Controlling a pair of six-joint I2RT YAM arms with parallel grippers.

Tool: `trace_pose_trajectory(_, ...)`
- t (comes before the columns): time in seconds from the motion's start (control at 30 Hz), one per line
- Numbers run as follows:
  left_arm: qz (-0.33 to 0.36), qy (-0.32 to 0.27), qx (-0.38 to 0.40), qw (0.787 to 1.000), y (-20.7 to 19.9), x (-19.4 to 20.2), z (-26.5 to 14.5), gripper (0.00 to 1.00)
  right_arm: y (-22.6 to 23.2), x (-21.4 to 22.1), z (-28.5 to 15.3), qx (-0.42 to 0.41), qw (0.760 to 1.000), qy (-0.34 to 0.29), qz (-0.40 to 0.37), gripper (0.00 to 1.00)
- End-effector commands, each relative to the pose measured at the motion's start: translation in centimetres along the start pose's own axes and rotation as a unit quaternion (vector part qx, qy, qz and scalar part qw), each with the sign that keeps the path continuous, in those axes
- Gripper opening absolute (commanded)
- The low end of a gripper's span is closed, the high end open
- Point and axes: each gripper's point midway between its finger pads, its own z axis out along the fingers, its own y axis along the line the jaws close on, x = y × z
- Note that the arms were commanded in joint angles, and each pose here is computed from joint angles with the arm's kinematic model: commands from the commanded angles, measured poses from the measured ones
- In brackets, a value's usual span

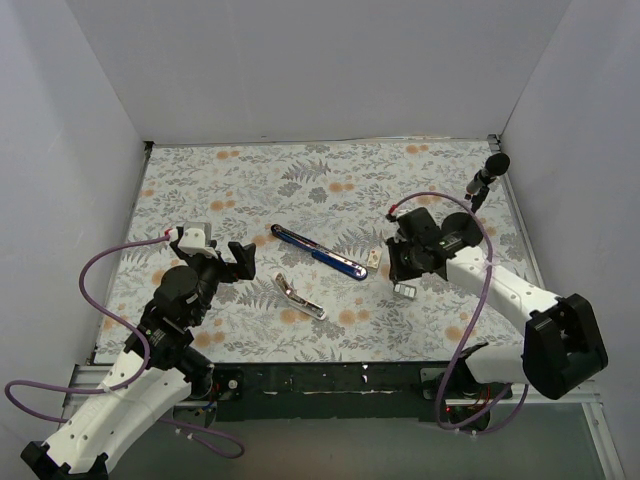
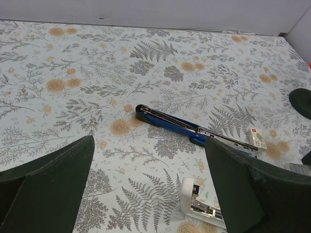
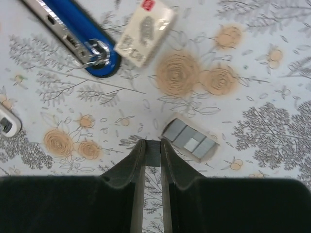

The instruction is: Load the staples into the stapler

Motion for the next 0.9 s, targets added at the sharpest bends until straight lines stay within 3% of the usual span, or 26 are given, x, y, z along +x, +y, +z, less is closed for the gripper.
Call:
trace_pose_trajectory(0.0,0.009,0.005,-0.006,1.0,0.4,0.4,0.0,0.98,6.5,-0.9,-0.7,-0.09,0.987,-0.025,-0.129,0.15)
trace_pose_trajectory(0.17,0.01,0.006,-0.01,1.0,0.5,0.5,0.1,0.98,10.7,2.6,1.1,-0.122,0.965,0.021,-0.229,0.17)
trace_pose_trajectory(0.37,0.011,0.01,-0.009,1.0,0.5,0.7,0.1,0.98,12.3,5.1,3.0,-0.107,0.945,0.054,-0.304,0.21)
trace_pose_trajectory(0.7,0.011,0.008,-0.009,1.0,0.5,0.6,0.1,0.98,12.6,6.4,4.2,-0.103,0.932,0.068,-0.341,0.22)
trace_pose_trajectory(0.87,0.012,0.008,-0.008,1.0,0.5,0.6,0.1,0.98,12.1,7.0,4.4,-0.094,0.929,0.08,-0.348,0.32)
